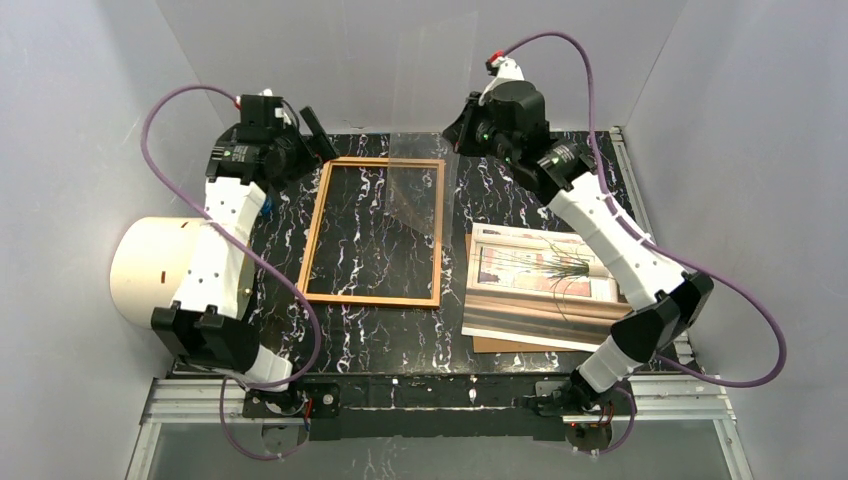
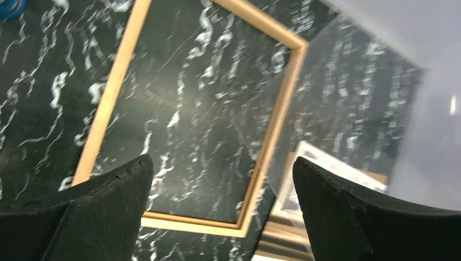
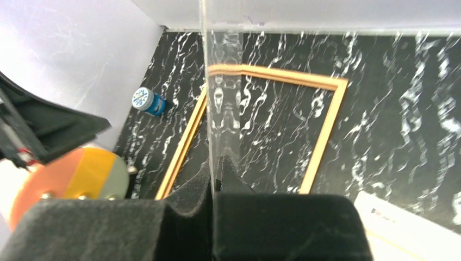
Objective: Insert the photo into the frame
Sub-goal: Pick up the photo frame item at the center of the board, then adjust the photo frame at the center of the board.
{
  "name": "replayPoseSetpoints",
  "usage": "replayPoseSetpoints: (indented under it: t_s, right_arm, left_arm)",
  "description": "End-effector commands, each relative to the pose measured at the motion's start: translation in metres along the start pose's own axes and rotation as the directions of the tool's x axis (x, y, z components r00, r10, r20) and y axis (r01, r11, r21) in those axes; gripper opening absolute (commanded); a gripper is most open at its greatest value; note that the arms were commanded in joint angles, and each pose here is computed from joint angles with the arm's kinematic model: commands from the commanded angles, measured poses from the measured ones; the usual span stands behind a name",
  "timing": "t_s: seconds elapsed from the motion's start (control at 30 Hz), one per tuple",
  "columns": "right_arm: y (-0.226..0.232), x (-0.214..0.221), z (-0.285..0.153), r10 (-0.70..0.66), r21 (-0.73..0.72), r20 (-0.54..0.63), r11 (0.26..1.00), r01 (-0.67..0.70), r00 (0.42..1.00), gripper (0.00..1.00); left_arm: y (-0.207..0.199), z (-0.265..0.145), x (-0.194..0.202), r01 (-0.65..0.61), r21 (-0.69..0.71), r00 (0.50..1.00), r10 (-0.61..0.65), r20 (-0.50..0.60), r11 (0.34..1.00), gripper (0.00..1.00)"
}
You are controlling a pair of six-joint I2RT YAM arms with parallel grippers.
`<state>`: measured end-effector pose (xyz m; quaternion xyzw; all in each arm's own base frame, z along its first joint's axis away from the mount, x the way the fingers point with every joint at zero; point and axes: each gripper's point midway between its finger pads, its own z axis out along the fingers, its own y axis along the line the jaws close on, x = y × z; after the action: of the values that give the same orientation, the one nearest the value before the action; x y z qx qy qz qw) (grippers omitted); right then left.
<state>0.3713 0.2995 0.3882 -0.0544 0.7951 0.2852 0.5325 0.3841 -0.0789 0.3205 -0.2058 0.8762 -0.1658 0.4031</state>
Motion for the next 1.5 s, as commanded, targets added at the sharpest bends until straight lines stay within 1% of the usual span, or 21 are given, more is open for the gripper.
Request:
replayPoseSetpoints:
  t_s: [0.0, 0.1, 0.17, 0.23, 0.33, 0.37, 0.4, 0.43, 0.47, 0.5, 0.57, 0.7, 0.8, 0.87, 0.97, 1.07, 1.23, 1.37, 1.47]
  right_arm:
    - [-0.008, 0.023, 0.014, 0.335, -0.071, -0.179, 0.933, -0.352, 0.925, 0.01]
    - [-0.018, 0.042, 0.021, 0.454, -0.088, -0.258, 0.868, -0.488, 0.853, 0.01]
    - [-0.019, 0.054, 0.021, 0.507, -0.101, -0.324, 0.821, -0.562, 0.799, 0.01]
    - [-0.017, 0.069, 0.02, 0.53, -0.109, -0.375, 0.789, -0.604, 0.76, 0.01]
    - [-0.017, 0.086, 0.019, 0.55, -0.104, -0.439, 0.754, -0.648, 0.711, 0.01]
    - [-0.016, 0.091, 0.019, 0.552, -0.098, -0.462, 0.746, -0.658, 0.695, 0.01]
    - [-0.017, 0.096, 0.019, 0.556, -0.089, -0.48, 0.738, -0.669, 0.678, 0.01]
    - [-0.017, 0.099, 0.02, 0.559, -0.084, -0.492, 0.732, -0.676, 0.667, 0.01]
    - [-0.017, 0.101, 0.019, 0.562, -0.082, -0.503, 0.726, -0.683, 0.657, 0.01]
    - [-0.016, 0.102, 0.02, 0.56, -0.085, -0.514, 0.721, -0.688, 0.65, 0.01]
    - [-0.016, 0.103, 0.021, 0.549, -0.095, -0.529, 0.719, -0.688, 0.647, 0.01]
    - [-0.015, 0.112, 0.024, 0.519, -0.101, -0.592, 0.711, -0.696, 0.616, 0.01]
    - [-0.013, 0.116, 0.026, 0.485, -0.125, -0.616, 0.718, -0.685, 0.621, 0.01]
    - [-0.015, 0.121, 0.029, 0.478, -0.123, -0.629, 0.718, -0.685, 0.613, 0.01]
    - [-0.014, 0.124, 0.033, 0.469, -0.125, -0.654, 0.707, -0.696, 0.594, 0.01]
    - [-0.015, 0.124, 0.038, 0.469, -0.124, -0.65, 0.711, -0.692, 0.598, 0.01]
    - [-0.015, 0.123, 0.044, 0.459, -0.135, -0.655, 0.711, -0.69, 0.601, 0.01]
    - [-0.013, 0.123, 0.046, 0.442, -0.151, -0.666, 0.71, -0.688, 0.601, 0.01]
    - [-0.012, 0.126, 0.052, 0.418, -0.175, -0.688, 0.697, -0.696, 0.593, 0.01]
  left_arm:
    - [0.042, 0.027, 0.017, -0.07, -0.159, 0.997, 0.066, -0.029, 0.985, 0.99]
    - [0.07, 0.049, 0.026, -0.138, -0.272, 0.989, 0.121, -0.079, 0.952, 0.98]
    - [0.087, 0.064, 0.035, -0.191, -0.321, 0.977, 0.149, -0.151, 0.928, 0.98]
    - [0.1, 0.08, 0.052, -0.265, -0.31, 0.947, 0.186, -0.261, 0.913, 0.95]
    - [0.117, 0.103, 0.078, -0.307, -0.306, 0.907, 0.18, -0.381, 0.901, 0.89]
    - [0.124, 0.109, 0.086, -0.313, -0.312, 0.896, 0.17, -0.411, 0.897, 0.86]
    - [0.131, 0.115, 0.092, -0.319, -0.326, 0.889, 0.162, -0.427, 0.89, 0.8]
    - [0.14, 0.119, 0.096, -0.32, -0.352, 0.89, 0.152, -0.431, 0.879, 0.68]
    - [0.15, 0.122, 0.098, -0.319, -0.391, 0.896, 0.14, -0.421, 0.863, 0.63]
    - [0.158, 0.125, 0.1, -0.317, -0.415, 0.901, 0.134, -0.413, 0.852, 0.61]
    - [0.17, 0.131, 0.102, -0.327, -0.44, 0.899, 0.133, -0.417, 0.836, 0.59]
    - [0.185, 0.138, 0.106, -0.374, -0.468, 0.875, 0.139, -0.463, 0.8, 0.62]
    - [0.192, 0.144, 0.112, -0.383, -0.46, 0.862, 0.131, -0.49, 0.801, 0.62]
    - [0.196, 0.149, 0.121, -0.368, -0.454, 0.856, 0.105, -0.507, 0.812, 0.6]
    - [0.2, 0.154, 0.131, -0.36, -0.438, 0.842, 0.085, -0.533, 0.823, 0.52]
    - [0.206, 0.158, 0.14, -0.358, -0.436, 0.832, 0.071, -0.55, 0.825, 0.42]
    - [0.204, 0.167, 0.155, -0.344, -0.388, 0.811, 0.063, -0.581, 0.855, 0.32]
    - [0.195, 0.169, 0.168, -0.293, -0.35, 0.797, 0.025, -0.603, 0.89, 0.2]
    - [0.191, 0.164, 0.18, -0.25, -0.342, 0.789, -0.015, -0.615, 0.906, 0.16]
